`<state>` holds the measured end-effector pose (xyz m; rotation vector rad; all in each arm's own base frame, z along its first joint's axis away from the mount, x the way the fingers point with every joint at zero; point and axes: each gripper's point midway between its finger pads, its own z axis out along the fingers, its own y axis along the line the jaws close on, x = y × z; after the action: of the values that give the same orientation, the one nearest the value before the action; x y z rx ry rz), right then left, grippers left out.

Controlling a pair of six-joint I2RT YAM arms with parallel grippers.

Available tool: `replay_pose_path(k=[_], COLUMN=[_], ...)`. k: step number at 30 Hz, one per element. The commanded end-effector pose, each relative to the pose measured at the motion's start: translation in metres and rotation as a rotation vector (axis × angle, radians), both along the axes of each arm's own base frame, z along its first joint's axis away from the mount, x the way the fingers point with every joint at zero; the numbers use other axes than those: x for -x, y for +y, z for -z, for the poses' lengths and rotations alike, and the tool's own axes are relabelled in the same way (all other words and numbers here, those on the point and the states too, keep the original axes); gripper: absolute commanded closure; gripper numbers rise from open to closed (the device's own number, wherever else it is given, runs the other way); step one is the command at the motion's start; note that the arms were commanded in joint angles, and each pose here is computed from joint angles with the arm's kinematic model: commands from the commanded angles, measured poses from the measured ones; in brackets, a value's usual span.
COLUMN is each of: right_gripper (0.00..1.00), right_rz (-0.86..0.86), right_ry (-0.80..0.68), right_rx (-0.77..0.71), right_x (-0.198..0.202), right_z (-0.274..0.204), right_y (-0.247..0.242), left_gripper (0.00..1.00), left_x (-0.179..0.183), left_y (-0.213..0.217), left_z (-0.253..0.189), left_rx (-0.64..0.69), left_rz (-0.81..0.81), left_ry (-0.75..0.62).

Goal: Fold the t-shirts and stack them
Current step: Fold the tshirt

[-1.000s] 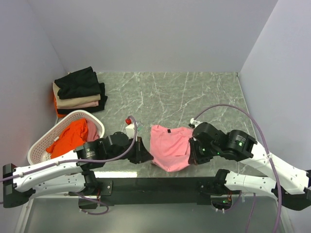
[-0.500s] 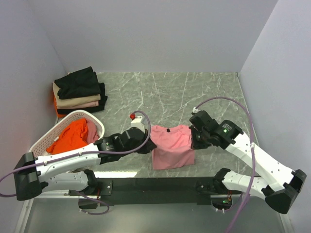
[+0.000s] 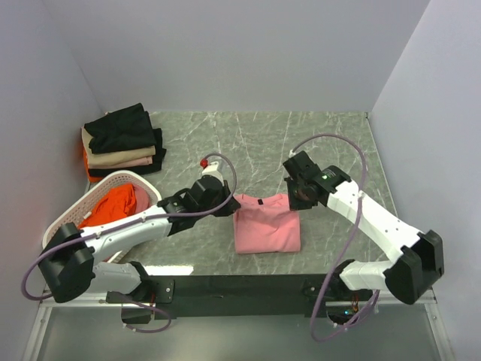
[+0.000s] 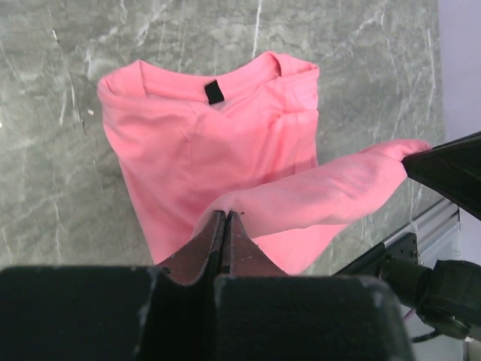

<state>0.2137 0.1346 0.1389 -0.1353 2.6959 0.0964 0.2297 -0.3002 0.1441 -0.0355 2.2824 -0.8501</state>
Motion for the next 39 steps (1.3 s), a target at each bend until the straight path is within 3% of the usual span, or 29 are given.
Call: replay_pose_path(k=[1, 17, 36, 39], right_gripper=[1.0, 1.0, 1.0, 0.86], right_rz=[-0.012, 0.011, 0.077, 0.093], right_ry=[-0.083, 0.006, 0.026, 0.013], right_rx=[-0.012, 0.03, 0.038, 0.036], right_x=[-0.035, -0.075, -0.115, -0.126], right_z=[-0.011, 0.048, 0.071, 0.066], right_y=[0.008, 0.008, 0.002, -0.002], left_gripper=[1.0, 1.0, 1.0, 0.84], left_x=[-0.02, -0.057, -0.08, -0.085], left_y=[-0.014, -0.018, -0.007, -0.004], left_z=[-0.026, 0.049, 0.064, 0.066], left_rx=[0.057, -0.061, -0.13, -0.154], left_rz=[0.03, 0.022, -0.076, -0.102], left_ry=[-0.071, 0.003, 0.013, 0.026])
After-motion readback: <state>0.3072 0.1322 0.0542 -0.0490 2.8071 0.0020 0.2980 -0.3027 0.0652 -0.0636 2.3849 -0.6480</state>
